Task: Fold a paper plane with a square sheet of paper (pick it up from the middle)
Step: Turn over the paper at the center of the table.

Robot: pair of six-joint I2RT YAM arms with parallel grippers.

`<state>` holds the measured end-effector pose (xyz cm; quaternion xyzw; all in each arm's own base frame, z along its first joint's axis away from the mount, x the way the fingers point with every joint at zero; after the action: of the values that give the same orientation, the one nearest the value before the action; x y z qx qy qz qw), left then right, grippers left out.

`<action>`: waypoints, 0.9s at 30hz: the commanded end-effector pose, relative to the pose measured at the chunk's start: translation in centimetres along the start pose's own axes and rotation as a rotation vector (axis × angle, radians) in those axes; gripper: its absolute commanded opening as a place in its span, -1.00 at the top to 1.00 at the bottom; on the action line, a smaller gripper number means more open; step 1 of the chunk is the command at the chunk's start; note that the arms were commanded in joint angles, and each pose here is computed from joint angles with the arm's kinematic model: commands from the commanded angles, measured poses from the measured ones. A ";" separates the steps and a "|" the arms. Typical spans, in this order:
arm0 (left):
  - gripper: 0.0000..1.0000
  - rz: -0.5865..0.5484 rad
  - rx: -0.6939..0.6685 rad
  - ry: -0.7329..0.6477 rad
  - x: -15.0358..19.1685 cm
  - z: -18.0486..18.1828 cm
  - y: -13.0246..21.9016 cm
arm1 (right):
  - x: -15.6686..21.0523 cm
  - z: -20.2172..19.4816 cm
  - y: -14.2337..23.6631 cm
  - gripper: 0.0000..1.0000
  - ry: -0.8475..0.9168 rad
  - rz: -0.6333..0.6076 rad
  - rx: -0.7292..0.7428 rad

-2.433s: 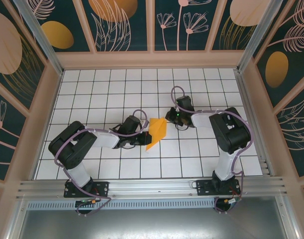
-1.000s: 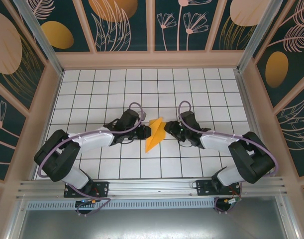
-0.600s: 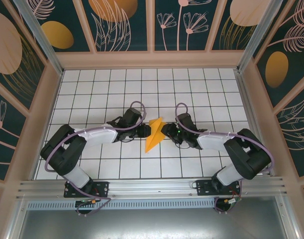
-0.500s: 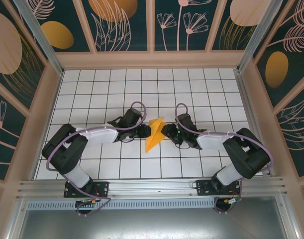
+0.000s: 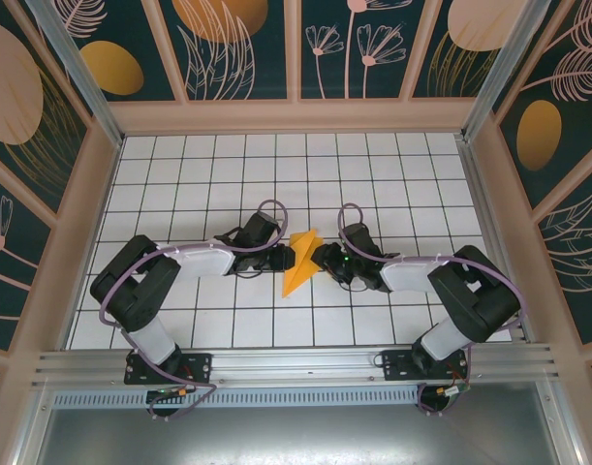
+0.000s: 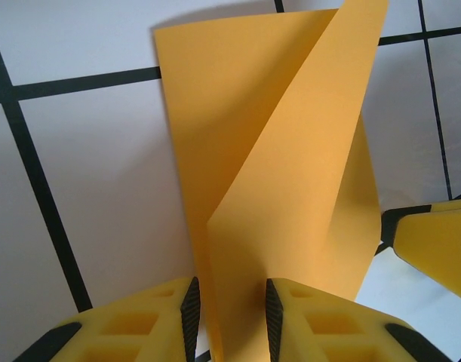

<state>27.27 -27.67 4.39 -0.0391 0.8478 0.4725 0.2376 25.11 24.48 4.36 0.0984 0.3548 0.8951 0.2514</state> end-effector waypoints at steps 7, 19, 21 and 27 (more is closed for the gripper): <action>0.38 0.036 0.005 -0.005 0.6 0.4 -0.9 | 0.2 1.0 -1.1 0.06 0.003 0.026 -0.023; 0.43 0.029 0.003 0.001 0.9 0.5 -0.5 | -0.3 2.3 -1.0 0.06 0.030 0.007 -0.049; 0.45 0.030 0.000 0.002 1.0 0.6 -0.5 | -0.3 2.7 -1.0 0.06 0.040 0.010 -0.065; 0.51 0.005 0.034 0.017 0.5 0.2 0.1 | -0.5 3.2 -1.1 0.08 0.055 0.011 -0.087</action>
<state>27.01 -27.52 3.38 -0.0312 0.8505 0.4728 0.2281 26.27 25.61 4.80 0.0899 0.3429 0.9014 0.2487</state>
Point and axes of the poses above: each hand's point on the last joint's axis, 136 mm out from that joint toward the fingers, its own y axis back along the fingers, its own z axis along the line the jaws close on, x = y × z, the point moved 2 cm from there along y, back along the fingers, and after that the axes turned 8 degrees about -y, right-handed, at the moved point
